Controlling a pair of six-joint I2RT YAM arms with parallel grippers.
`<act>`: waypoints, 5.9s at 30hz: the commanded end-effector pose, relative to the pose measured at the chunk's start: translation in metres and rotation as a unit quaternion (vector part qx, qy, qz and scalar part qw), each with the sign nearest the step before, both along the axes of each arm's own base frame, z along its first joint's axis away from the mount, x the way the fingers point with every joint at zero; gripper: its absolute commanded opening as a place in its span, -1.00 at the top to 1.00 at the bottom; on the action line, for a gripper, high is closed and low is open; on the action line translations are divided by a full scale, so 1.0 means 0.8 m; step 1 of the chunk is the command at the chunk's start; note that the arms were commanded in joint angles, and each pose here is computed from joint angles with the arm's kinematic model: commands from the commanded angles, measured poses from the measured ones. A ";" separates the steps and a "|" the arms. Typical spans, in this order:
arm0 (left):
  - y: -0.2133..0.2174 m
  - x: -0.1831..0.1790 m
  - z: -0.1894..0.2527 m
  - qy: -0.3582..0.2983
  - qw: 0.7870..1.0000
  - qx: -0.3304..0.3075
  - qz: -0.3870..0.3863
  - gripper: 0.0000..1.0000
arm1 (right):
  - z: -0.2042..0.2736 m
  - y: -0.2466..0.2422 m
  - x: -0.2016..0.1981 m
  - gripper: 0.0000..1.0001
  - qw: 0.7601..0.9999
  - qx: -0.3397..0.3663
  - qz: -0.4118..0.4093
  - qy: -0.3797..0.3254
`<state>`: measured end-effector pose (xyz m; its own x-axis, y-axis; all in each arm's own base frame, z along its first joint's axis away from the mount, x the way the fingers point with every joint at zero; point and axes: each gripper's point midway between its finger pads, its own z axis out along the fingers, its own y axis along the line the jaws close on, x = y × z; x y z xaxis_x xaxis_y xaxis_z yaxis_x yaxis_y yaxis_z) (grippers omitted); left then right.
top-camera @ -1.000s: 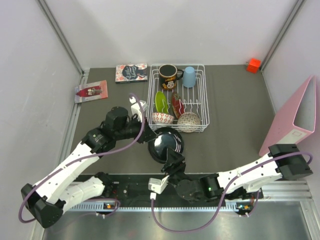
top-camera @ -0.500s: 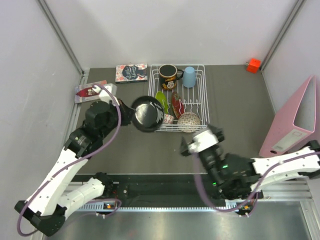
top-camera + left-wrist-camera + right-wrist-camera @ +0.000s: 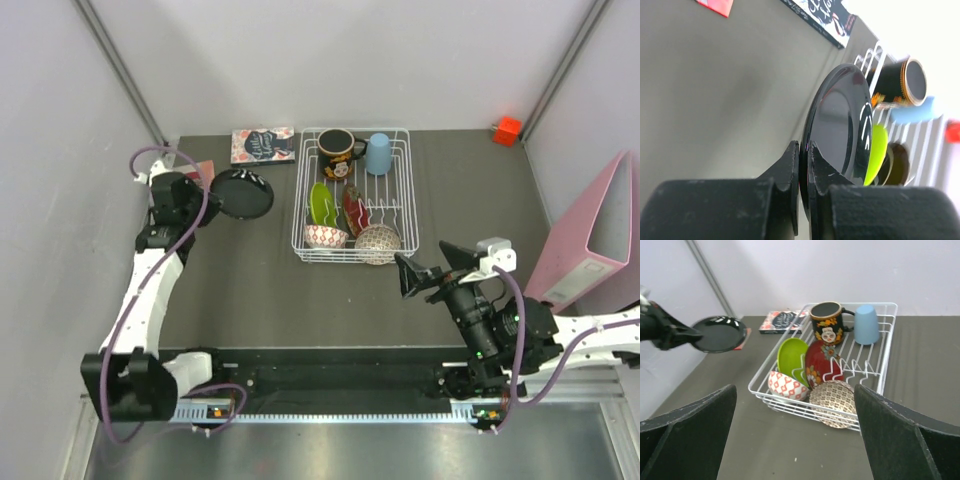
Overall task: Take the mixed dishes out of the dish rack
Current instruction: Place the plate at the center of the board, then pick up the plate from the dish rack.
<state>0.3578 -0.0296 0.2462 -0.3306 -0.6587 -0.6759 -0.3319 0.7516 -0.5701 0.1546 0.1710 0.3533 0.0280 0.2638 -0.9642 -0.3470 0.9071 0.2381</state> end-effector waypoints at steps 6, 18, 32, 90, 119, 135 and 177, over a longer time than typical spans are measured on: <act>-0.022 0.110 -0.012 -0.080 0.982 -0.142 -0.094 1.00 | 0.009 0.022 -0.006 -0.99 0.998 0.033 0.049 -0.014; 0.020 0.160 -0.148 0.045 0.992 -0.103 -0.064 1.00 | -0.003 0.017 -0.005 -0.99 0.998 0.028 0.051 -0.003; 0.056 0.184 -0.237 0.158 0.984 -0.070 -0.052 0.92 | -0.012 0.032 -0.005 -0.99 0.999 -0.006 0.044 0.010; -0.081 -0.101 -0.044 0.029 0.989 0.072 -0.127 -0.98 | -0.193 0.168 0.312 -0.87 0.922 -0.272 -0.035 0.271; -0.086 -0.101 -0.084 0.066 0.986 0.072 -0.136 -0.98 | -0.262 0.160 0.324 0.69 0.913 -0.262 -0.021 0.313; -0.089 -0.101 -0.085 0.068 0.985 0.068 -0.141 -0.98 | -0.191 0.133 0.317 1.00 0.924 -0.262 -0.044 0.274; -0.098 -0.096 -0.082 0.064 0.985 0.054 -0.149 -0.98 | -0.031 0.136 0.246 1.00 0.955 -0.259 0.039 0.136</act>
